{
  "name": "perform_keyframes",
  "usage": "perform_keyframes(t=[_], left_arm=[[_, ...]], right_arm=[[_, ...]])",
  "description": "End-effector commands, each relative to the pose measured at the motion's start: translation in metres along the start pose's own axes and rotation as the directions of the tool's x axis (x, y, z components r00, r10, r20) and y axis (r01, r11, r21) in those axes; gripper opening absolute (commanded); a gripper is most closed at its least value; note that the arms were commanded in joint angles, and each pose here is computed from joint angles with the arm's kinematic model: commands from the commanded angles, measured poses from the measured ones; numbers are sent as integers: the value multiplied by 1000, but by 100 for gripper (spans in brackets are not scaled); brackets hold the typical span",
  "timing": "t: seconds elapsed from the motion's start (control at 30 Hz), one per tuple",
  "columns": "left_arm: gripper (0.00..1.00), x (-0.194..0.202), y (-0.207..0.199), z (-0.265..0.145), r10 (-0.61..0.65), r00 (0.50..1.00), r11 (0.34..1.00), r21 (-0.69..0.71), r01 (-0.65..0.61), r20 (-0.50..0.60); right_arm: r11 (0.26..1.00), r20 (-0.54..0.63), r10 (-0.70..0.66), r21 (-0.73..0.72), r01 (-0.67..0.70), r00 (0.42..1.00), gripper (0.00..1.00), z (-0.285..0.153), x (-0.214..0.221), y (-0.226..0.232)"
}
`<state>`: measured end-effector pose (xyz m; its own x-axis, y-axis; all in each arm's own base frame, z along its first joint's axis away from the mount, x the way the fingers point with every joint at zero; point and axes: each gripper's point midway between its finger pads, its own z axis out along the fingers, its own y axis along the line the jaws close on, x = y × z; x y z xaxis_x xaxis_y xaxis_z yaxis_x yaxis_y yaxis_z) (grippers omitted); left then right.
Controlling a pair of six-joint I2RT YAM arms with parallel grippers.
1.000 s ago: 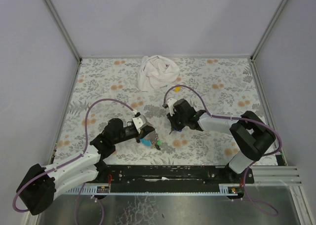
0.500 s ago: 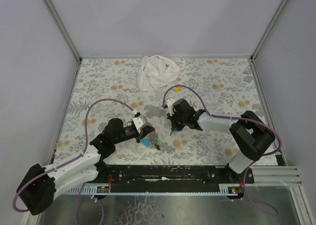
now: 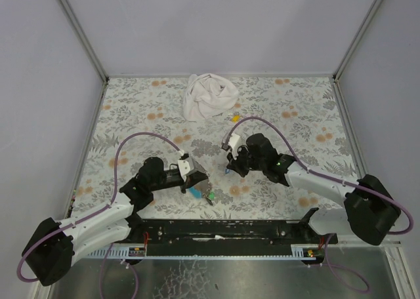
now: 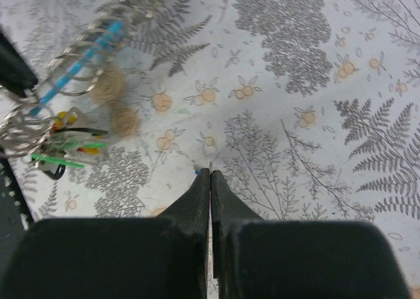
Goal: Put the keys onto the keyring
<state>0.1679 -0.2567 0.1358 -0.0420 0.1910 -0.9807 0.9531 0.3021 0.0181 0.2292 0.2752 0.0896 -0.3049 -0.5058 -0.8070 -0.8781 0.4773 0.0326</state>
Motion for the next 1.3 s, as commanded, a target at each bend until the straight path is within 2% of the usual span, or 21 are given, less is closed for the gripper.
perform_keyframes(t=[0.0,0.3,0.53,0.73,1.27], left_arm=[[0,-12,-8,2,62,997,996,68,-65,54],[0,-11,-18,4,72,996,987,139,-77,46],[0,-13,-24,5,60,996,983,172,-71,64],[0,-10,-23,8,48,998,982,179,-57,49],[0,-10,-20,9,29,999,987,158,-35,45]], right_arm=[[979,145,-138,-132,157,980,0,-15,-26,27],[887,372,-263,-269,375,890,0,-48,-49,70],[839,439,-280,-320,440,854,0,-52,-51,87],[828,432,-308,-316,462,848,0,-45,-49,93],[847,355,-444,-132,515,823,0,-24,-42,87]])
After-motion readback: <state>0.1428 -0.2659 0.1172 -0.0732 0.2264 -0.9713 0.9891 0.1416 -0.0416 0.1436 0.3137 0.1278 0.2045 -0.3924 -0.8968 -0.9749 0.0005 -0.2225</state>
